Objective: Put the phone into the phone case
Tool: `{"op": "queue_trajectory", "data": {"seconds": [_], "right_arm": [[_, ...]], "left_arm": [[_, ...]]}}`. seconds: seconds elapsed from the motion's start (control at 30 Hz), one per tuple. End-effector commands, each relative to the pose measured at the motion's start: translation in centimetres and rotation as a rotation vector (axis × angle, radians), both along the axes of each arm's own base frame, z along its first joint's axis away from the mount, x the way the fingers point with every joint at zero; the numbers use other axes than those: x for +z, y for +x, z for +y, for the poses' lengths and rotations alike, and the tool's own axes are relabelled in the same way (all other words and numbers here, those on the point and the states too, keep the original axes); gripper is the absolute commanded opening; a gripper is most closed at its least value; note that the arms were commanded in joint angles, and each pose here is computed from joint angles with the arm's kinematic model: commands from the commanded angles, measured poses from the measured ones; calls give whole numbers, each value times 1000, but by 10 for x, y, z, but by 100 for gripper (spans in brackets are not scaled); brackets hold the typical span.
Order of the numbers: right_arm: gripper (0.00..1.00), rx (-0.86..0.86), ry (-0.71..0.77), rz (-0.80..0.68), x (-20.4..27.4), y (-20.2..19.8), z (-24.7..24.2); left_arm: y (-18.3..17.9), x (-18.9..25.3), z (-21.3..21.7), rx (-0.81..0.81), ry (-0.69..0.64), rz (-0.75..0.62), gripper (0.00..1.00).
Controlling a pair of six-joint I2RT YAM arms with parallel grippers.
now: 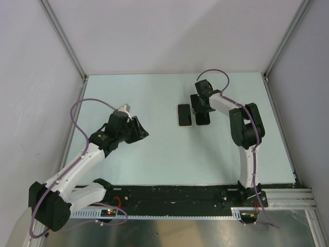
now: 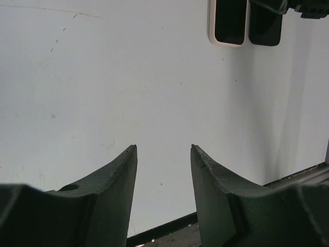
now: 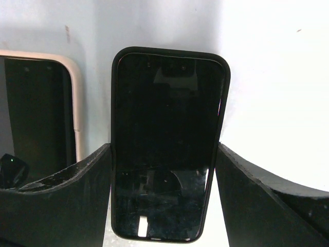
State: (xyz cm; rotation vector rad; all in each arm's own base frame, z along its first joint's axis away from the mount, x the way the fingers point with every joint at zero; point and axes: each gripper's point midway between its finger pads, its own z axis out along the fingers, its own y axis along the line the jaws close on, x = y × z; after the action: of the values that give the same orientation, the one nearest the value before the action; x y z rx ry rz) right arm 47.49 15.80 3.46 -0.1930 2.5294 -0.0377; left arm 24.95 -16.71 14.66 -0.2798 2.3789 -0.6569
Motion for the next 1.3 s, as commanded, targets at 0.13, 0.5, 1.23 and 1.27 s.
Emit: {"op": "queue_trajectory", "data": {"seconds": [0.13, 0.5, 1.23, 1.27], "right_arm": [[42, 39, 50, 12, 10, 9, 8], [75, -22, 63, 55, 7, -9, -4], [99, -10, 659, -281, 197, -123, 37], [99, -7, 684, -304, 205, -133, 37]], "left_arm": [[2, 11, -1, -9, -14, -30, 50], [8, 10, 0, 8, 0, -22, 50], [23, 69, 20, 49, 65, -253, 99], [22, 72, 22, 58, 65, -266, 99]]}}
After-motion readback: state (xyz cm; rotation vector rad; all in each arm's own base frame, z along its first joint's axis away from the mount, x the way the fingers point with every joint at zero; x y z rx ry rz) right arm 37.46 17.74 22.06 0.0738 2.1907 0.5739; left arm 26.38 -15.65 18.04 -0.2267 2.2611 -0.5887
